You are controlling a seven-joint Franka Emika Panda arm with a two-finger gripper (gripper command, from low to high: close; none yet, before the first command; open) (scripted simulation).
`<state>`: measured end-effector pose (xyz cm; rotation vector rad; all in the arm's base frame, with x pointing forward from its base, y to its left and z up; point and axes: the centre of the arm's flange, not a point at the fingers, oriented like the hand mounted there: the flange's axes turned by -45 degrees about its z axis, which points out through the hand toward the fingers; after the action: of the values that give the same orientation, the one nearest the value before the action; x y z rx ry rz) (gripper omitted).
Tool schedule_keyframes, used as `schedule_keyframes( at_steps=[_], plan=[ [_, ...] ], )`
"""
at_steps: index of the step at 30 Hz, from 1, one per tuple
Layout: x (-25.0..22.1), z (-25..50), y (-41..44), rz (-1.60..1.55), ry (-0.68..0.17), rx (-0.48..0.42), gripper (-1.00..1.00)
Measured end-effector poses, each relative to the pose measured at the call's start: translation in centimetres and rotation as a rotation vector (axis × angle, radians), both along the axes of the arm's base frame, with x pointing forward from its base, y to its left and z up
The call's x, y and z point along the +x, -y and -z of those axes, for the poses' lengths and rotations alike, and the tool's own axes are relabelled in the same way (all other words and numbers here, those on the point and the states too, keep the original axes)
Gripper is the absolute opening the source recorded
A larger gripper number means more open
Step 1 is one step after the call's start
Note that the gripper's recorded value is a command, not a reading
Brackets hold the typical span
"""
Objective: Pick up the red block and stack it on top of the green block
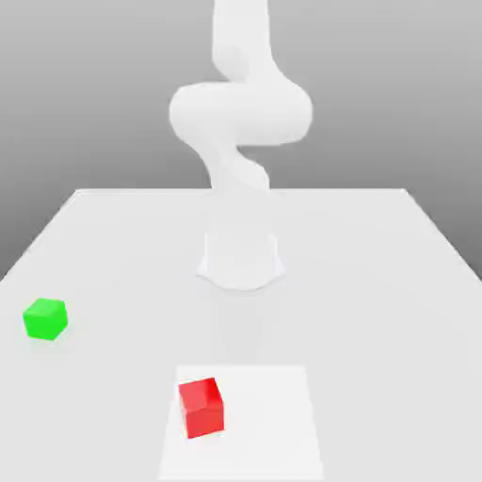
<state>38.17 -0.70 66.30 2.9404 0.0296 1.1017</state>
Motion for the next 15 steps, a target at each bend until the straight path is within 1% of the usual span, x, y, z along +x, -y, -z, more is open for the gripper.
schedule_keyframes(
  at_steps=[3,7,11,15],
  plan=[
    [3.6,6.5,0.8,-0.037,-0.105,-0.022,0.0],
    [6.6,15.1,1.7,-0.085,-0.238,-0.047,0.0],
    [7.7,24.0,2.6,-0.136,-0.369,-0.069,0.0],
    [7.1,32.6,3.4,-0.188,-0.5,-0.087,0.0]
  ],
)
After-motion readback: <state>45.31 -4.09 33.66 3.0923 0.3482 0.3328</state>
